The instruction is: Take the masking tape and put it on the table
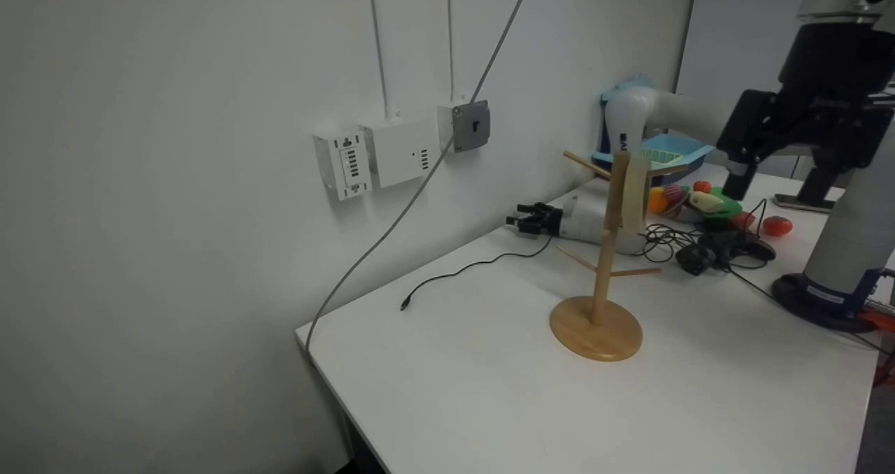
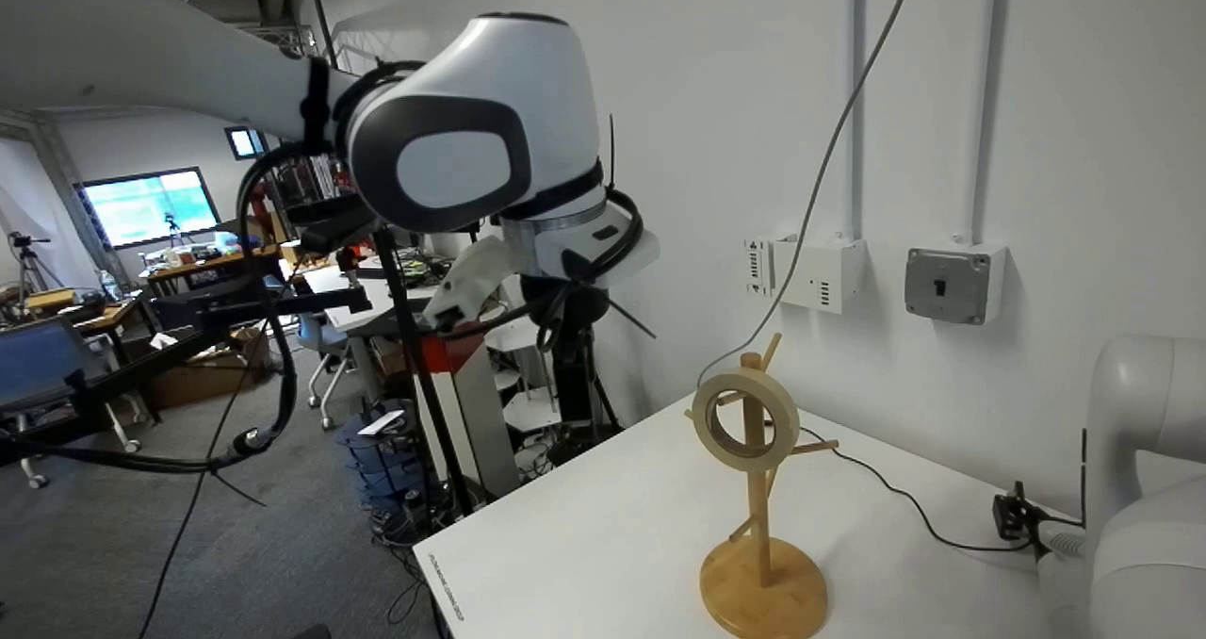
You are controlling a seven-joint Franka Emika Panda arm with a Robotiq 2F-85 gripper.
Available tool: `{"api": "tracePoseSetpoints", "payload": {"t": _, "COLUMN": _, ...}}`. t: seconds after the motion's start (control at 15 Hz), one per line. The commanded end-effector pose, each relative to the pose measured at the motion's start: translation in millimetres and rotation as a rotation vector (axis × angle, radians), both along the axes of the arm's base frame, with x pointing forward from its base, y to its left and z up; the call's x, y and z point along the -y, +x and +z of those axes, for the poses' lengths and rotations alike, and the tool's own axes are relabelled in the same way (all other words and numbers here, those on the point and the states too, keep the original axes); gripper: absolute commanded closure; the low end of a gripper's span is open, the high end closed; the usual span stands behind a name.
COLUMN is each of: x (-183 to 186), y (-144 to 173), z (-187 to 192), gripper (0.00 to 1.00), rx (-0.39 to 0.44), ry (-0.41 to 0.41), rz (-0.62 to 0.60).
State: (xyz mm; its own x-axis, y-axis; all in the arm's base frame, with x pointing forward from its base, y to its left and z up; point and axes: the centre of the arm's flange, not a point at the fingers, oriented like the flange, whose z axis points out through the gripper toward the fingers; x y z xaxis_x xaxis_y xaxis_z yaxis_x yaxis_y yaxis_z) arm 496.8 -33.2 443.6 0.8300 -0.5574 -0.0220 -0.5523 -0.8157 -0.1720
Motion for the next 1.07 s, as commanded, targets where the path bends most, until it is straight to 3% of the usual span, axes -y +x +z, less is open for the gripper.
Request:
{"api": "tracePoseSetpoints", "payload": {"t": 0.0, "x": -7.8, "y": -51.5, "z": 2.2, "gripper": 0.00, "rx": -0.013, "ry": 0.007, "rz": 0.091}}
{"api": "tracePoseSetpoints", "payload": {"t": 0.07, "x": -7.1, "y": -21.6, "z": -5.3, "gripper": 0.00, "rx": -0.019, "ry": 0.001, "rz": 0.048}}
{"api": "tracePoseSetpoints", "payload": {"t": 0.27, "x": -9.3, "y": -36.8, "z": -3.2, "gripper": 0.00, "rx": -0.016, "ry": 0.001, "rz": 0.069}}
{"api": "tracePoseSetpoints", "payload": {"t": 1.0, "x": -14.3, "y": 33.8, "z": -20.8, "gripper": 0.00, "rx": 0.139, "ry": 0.062, "rz": -0.181}}
